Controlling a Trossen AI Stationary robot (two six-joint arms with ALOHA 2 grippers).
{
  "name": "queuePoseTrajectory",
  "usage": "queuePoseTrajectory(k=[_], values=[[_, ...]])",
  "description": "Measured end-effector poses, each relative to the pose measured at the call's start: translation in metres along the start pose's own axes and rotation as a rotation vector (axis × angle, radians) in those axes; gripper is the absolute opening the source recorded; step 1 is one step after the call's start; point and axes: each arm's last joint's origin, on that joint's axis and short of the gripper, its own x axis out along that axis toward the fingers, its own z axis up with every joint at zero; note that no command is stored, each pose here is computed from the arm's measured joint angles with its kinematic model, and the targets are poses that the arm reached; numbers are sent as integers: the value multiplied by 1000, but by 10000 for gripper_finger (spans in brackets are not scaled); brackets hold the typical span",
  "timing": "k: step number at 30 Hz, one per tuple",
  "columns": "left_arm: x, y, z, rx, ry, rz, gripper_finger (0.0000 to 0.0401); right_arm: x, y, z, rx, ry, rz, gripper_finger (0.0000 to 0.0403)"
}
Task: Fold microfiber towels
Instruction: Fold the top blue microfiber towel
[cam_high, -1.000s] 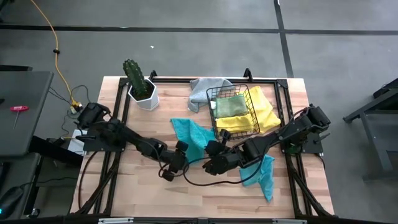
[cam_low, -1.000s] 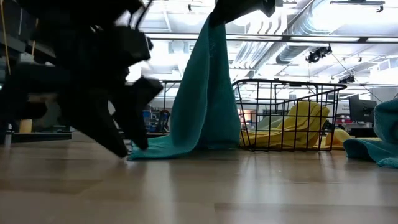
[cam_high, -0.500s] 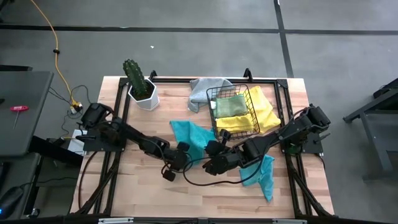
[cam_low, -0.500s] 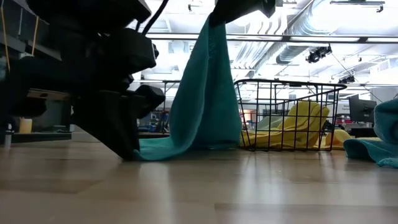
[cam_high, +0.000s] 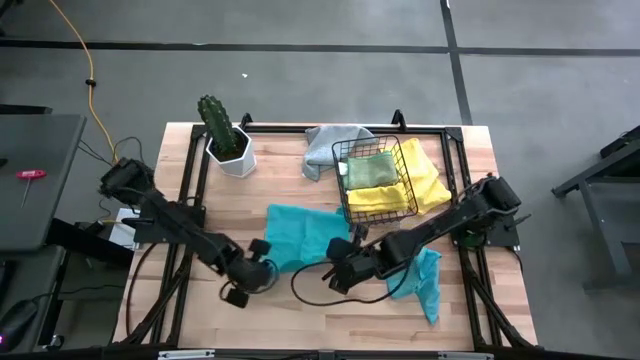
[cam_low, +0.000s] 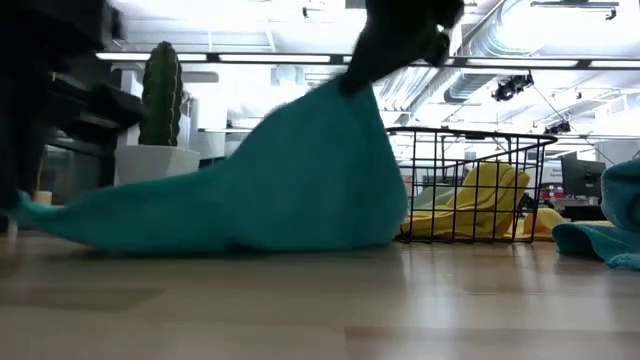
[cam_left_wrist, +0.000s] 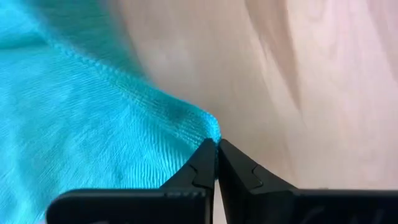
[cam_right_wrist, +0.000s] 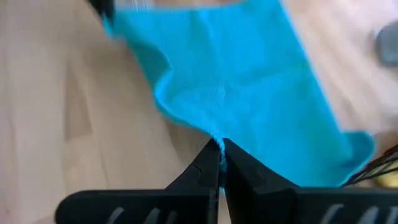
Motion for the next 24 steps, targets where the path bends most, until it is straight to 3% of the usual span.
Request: queuePoseTrajectory(k=[7,13,20,24], values=[[-26,-36,-22,-109,-6,24,1,35,15,-21,16,76,-1,0],[-23,-63,-33,-196,-45,27,0,51,32,-40,41,195,117,0],[-13,-87,-38,-276,-86,-18,0,47,57,-55,62,216,243,0],[-27,-83,-34,-284,-98,4,0,32,64,-38,52,178,270,0]])
